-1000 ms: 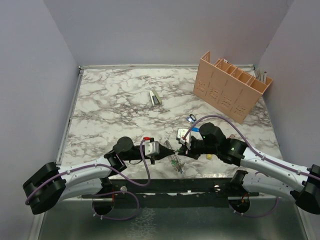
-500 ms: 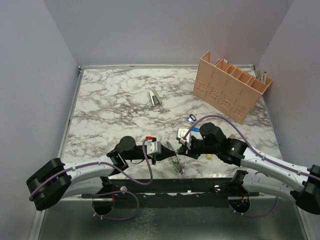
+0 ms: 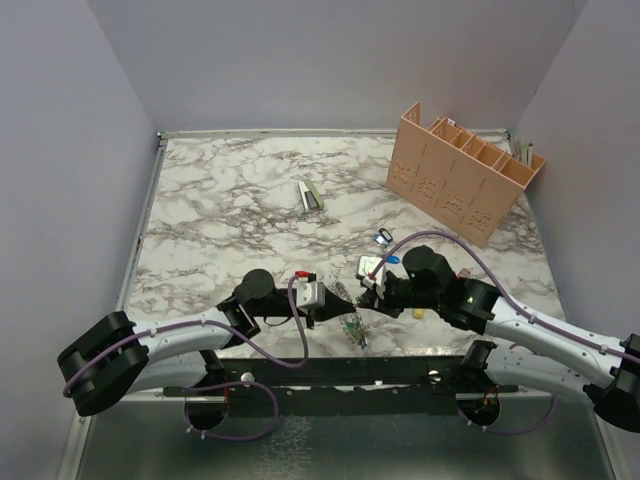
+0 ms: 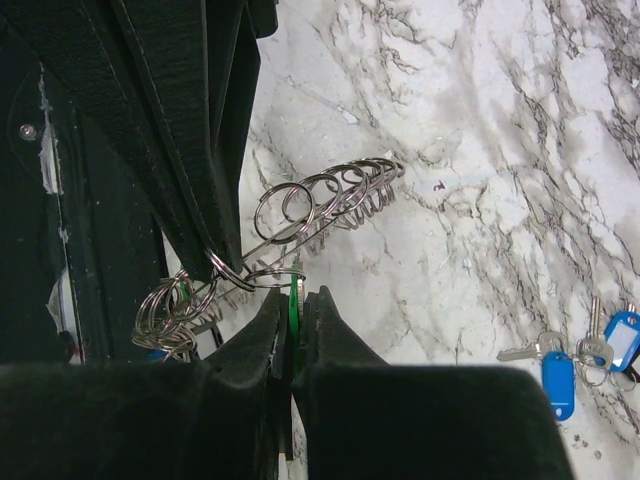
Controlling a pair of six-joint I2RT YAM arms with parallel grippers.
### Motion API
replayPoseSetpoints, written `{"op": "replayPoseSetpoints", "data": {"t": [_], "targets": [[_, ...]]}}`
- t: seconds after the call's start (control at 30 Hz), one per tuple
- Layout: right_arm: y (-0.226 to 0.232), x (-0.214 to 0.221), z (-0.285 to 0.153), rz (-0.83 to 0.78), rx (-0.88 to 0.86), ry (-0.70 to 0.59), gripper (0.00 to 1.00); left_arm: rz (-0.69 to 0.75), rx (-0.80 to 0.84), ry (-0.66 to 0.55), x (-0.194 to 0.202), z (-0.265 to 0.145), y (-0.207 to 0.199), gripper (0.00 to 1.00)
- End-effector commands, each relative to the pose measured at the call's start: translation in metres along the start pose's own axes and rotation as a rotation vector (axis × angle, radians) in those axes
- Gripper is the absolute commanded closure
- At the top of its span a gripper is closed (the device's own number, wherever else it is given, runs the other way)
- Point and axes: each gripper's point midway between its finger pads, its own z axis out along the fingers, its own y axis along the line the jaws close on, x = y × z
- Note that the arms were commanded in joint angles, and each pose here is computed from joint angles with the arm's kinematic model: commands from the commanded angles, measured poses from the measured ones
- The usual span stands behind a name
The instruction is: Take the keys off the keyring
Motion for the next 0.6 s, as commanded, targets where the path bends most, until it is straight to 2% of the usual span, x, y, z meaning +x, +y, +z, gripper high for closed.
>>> {"op": "replayPoseSetpoints", "data": {"t": [0.0, 0.57], "targets": [[-0.018, -0.033, -0.011, -0.046, 0.087, -0.089, 0.99, -0.027, 0.086, 0.012, -0.001, 0.004, -0.013, 1.00], [-0.025, -0.052, -0.030, -0.092, 0.134, -0.130, 0.99, -0.070, 0.123, 0.115, 0.019, 0.008, -0.014, 1.00]]}}
